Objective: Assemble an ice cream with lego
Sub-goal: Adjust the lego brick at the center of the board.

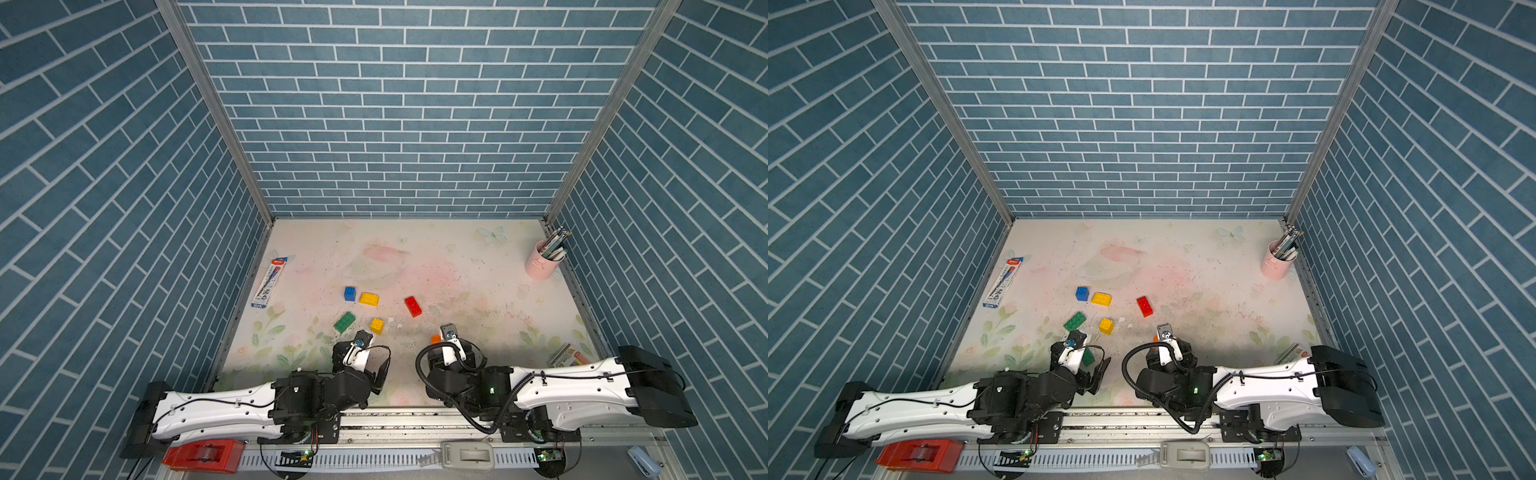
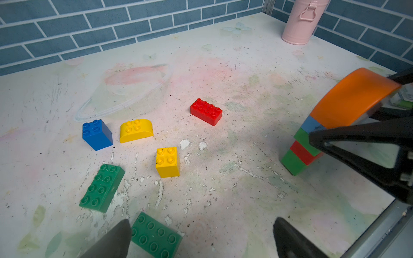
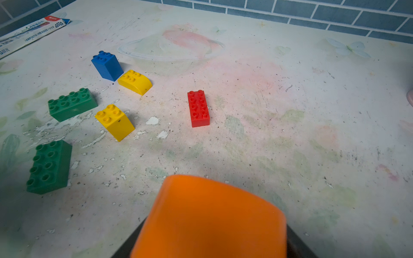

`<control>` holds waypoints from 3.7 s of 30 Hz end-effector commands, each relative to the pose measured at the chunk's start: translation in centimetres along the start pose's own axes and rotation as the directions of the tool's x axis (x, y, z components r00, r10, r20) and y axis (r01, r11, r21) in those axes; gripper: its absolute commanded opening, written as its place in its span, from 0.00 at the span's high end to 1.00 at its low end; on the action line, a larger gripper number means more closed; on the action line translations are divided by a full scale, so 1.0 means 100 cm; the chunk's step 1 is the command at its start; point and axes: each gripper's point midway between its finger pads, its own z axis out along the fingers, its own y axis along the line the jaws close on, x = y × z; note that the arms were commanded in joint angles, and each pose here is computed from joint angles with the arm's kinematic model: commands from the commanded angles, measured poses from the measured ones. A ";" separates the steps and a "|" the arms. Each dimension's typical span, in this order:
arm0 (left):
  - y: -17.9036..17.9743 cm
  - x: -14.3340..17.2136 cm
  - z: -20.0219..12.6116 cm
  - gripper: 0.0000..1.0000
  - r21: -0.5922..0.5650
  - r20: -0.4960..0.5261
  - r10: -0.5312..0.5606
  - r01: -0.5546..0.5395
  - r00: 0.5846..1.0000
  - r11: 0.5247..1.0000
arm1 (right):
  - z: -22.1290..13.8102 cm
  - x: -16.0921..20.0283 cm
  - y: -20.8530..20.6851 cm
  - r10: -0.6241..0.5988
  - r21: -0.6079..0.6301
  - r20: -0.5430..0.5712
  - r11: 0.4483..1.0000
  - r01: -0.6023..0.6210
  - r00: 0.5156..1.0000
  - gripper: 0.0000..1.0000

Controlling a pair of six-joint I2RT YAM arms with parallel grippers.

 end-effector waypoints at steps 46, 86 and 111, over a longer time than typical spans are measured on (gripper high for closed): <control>0.016 -0.033 0.061 0.01 0.030 -0.158 -0.109 0.115 0.981 0.993 | 0.082 0.013 -0.137 0.054 -0.016 -0.981 0.934 -0.358 0.184 0.81; 0.024 -0.028 0.052 0.01 0.000 -0.181 -0.128 0.130 0.975 0.992 | 0.095 0.071 -0.149 0.051 0.013 -0.993 0.947 -0.320 0.111 0.02; 0.032 -0.004 0.085 0.03 -0.154 -0.469 -0.172 0.112 0.866 0.982 | 0.046 -0.058 -0.139 0.161 -0.089 -0.630 0.957 -0.276 0.760 0.02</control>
